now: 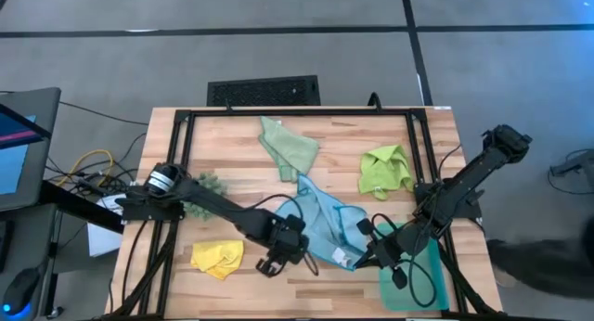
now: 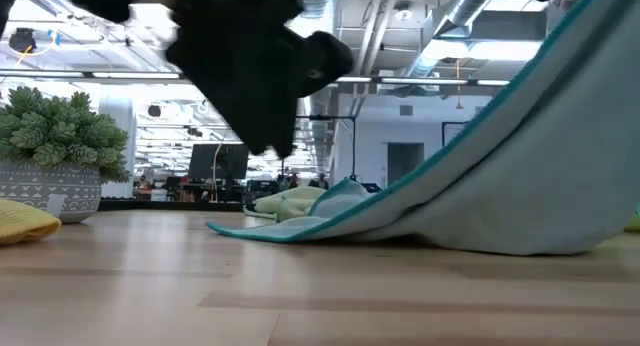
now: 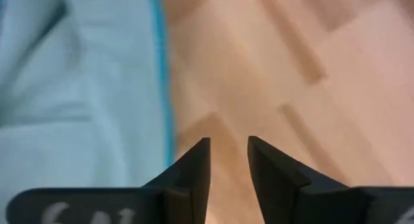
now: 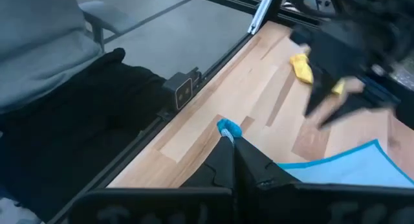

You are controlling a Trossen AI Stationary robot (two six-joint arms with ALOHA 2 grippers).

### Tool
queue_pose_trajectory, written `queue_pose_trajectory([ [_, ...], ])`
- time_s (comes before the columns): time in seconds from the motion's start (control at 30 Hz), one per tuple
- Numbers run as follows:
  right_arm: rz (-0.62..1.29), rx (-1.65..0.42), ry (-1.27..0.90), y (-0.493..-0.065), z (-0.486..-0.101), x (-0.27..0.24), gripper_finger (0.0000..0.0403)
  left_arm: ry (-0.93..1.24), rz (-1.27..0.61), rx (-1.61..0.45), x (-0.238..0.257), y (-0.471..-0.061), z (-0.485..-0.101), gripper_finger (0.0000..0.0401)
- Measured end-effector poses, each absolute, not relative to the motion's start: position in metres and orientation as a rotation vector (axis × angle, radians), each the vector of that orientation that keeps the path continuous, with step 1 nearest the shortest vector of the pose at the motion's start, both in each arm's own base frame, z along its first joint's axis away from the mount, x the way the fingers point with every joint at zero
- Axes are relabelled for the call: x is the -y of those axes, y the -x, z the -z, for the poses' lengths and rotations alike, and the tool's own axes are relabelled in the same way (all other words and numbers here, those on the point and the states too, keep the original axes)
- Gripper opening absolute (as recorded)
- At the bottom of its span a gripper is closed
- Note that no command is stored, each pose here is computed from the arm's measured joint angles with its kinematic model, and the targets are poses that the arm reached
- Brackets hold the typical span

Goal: Fold microfiber towels
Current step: Fold the blue microfiber cloth

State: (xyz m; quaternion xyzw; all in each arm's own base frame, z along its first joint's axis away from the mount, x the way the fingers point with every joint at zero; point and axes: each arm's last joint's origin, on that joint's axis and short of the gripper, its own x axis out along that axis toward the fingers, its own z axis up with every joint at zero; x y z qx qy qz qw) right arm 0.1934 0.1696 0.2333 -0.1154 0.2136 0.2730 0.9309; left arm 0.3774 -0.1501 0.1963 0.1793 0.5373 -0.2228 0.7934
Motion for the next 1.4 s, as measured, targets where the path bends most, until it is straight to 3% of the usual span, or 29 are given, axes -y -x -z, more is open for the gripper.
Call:
queue_pose_trajectory([
  [0.17, -0.539, -0.446, 0.223, -0.193, -0.233, -0.169, 0.0018, -0.351, 0.416, -1.176, 0.15, -0.357, -0.188, 0.0075],
  [0.43, -0.532, -0.448, 0.204, -0.194, -0.232, -0.17, 0.0015, -0.542, 0.044, -1.255, 0.123, -0.326, -0.153, 0.0067],
  [0.53, -0.512, -0.443, 0.21, -0.194, -0.232, -0.17, 0.0018, -0.608, 0.07, -1.319, 0.11, -0.315, -0.134, 0.0073],
  [0.77, -0.508, -0.436, 0.208, -0.194, -0.233, -0.17, 0.0014, -0.586, 0.053, -1.287, 0.097, -0.317, -0.128, 0.0113],
  [0.9, -0.508, -0.436, 0.208, -0.194, -0.233, -0.17, 0.002, -0.589, 0.114, -1.276, 0.093, -0.321, -0.127, 0.0117],
  [1.0, -0.509, -0.436, 0.208, -0.194, -0.233, -0.17, 0.0019, -0.583, 0.119, -1.271, 0.09, -0.323, -0.127, 0.0095],
  [1.2, -0.508, -0.436, 0.208, -0.194, -0.233, -0.17, 0.0016, -0.48, 0.17, -1.275, 0.083, -0.326, -0.126, 0.001],
  [1.4, -0.465, -0.429, 0.218, -0.195, -0.233, -0.169, 0.0017, -0.48, 0.129, -1.201, 0.093, -0.321, -0.144, 0.0002],
])
